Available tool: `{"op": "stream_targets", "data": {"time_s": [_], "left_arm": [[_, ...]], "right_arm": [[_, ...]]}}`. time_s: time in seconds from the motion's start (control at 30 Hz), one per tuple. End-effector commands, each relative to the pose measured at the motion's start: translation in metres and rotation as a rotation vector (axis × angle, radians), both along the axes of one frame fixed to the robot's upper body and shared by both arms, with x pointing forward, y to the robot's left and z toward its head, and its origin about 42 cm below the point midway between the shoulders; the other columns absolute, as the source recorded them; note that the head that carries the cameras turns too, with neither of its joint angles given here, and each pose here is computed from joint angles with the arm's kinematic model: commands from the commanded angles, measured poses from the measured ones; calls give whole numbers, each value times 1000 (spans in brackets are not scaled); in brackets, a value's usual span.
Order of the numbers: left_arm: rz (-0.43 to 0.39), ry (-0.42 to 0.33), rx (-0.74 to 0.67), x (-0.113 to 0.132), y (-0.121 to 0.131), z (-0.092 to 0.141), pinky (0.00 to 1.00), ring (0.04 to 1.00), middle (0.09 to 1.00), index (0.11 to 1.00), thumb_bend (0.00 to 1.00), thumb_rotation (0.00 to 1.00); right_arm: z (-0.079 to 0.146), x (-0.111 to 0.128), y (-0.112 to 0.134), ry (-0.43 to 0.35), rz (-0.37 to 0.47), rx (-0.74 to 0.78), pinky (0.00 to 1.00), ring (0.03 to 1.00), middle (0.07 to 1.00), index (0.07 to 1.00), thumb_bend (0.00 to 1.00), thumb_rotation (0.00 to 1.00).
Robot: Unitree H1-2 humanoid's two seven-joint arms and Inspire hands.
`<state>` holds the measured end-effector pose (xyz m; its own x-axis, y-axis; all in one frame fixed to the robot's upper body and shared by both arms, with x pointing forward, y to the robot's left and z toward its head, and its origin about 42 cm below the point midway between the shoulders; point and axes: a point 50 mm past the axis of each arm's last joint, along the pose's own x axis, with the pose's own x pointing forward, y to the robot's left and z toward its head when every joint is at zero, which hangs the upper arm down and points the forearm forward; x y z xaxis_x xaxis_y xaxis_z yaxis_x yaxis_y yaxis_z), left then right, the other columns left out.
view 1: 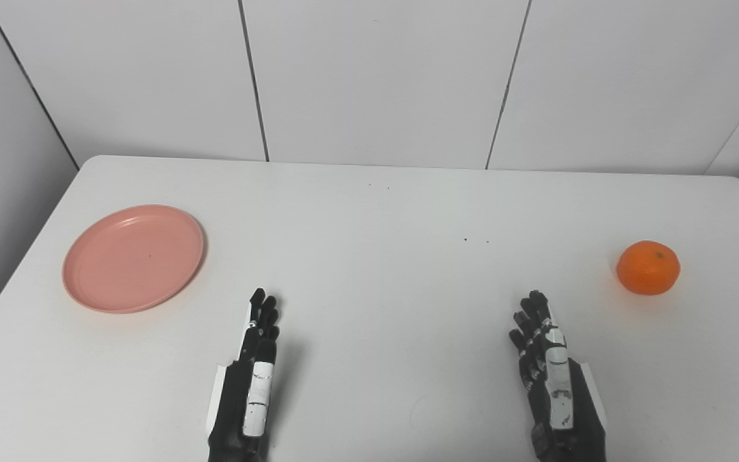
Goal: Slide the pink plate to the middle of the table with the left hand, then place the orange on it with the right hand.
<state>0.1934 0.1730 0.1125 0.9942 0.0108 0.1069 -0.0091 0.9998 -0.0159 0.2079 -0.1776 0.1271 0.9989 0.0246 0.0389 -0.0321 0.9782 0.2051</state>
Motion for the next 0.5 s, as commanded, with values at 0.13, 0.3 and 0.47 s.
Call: {"op": "stream_targets", "data": {"time_s": [0.13, 0.3, 0.47], "left_arm": [[32, 191, 74, -55, 25, -32, 1000, 995, 998, 1000, 689, 1000], [30, 190, 80, -56, 26, -32, 1000, 992, 996, 1000, 691, 1000], [27, 187, 78, -57, 27, -33, 1000, 995, 998, 1000, 692, 1000]], "right_arm": [[-17, -36, -2, 108, -11, 10, 1000, 1000, 997, 994, 790, 1000], [-16, -36, -2, 102, -14, 13, 1000, 1000, 993, 987, 787, 1000], [-16, -36, -1, 103, -12, 17, 1000, 1000, 991, 986, 790, 1000]]}}
